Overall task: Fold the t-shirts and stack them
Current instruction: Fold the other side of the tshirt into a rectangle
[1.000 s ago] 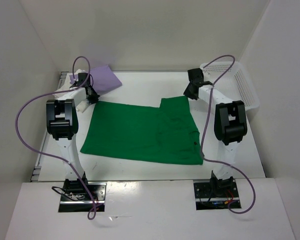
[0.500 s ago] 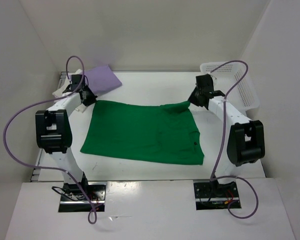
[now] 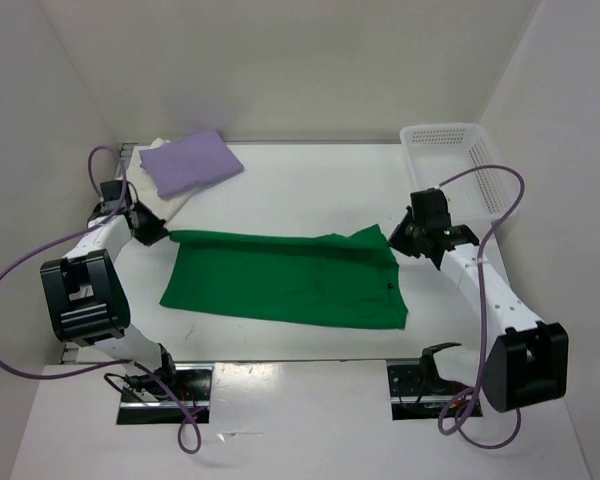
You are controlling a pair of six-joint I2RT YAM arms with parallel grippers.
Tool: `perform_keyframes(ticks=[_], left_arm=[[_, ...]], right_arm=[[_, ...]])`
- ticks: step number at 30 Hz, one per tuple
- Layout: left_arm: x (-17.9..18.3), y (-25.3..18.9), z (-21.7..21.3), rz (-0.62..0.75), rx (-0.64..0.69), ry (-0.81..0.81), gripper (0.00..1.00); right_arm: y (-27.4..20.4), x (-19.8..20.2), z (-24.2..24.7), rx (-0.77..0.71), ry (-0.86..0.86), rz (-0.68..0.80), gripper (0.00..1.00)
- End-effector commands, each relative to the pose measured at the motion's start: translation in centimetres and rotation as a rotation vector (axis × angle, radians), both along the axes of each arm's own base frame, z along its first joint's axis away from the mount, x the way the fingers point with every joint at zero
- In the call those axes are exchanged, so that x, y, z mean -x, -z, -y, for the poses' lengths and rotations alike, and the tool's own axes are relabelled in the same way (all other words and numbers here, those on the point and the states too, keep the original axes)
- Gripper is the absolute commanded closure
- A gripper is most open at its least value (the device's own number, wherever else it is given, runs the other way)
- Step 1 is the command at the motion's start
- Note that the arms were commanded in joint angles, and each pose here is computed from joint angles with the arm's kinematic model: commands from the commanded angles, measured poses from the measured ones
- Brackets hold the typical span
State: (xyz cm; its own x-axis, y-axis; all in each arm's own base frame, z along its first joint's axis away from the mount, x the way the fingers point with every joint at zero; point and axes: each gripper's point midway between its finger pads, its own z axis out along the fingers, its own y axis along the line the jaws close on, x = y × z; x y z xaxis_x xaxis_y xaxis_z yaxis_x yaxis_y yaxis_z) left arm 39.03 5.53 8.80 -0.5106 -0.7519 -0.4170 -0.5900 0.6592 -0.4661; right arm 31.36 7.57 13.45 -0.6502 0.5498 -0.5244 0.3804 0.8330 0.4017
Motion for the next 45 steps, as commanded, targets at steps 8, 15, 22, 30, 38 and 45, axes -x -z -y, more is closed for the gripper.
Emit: perform_keyframes(ticks=[8,15,22,30,38,45], left_arm=[[2.7,1.5,-0.6,-0.042,0.117,-0.034,1.00],[5.4,1.9,0.1,-0.090,0.103,-0.009,0.99],[8.9,1.4,-0.5,-0.129,0.069,-0.071,0.77],[7.6,-2.5,0.4,-0.032,0.047,-0.075,0.72],[5.1,-2.9,10.6,0.058,0.086,0.207,0.69],[6.2,5.5,11.7,-0.204,0.158,0.237,0.75]], right_arm=[[0.6,8.0,-1.7,-0.124,0.022,-0.169,0.99],[-0.5,11.3,-1.3,-0.119,0.053,-0.207,0.99],[-2.6,13.2,-0.5,-0.088,0.050,-0.220,0.80],[-3.1,10.8,-1.7,-0.087,-0.033,-0.157,0.76],[1.2,3.3,-9.8,-0.035,-0.220,-0.079,1.00],[5.1,0.5,-14.2,0.083,-0.294,-0.079,0.78]])
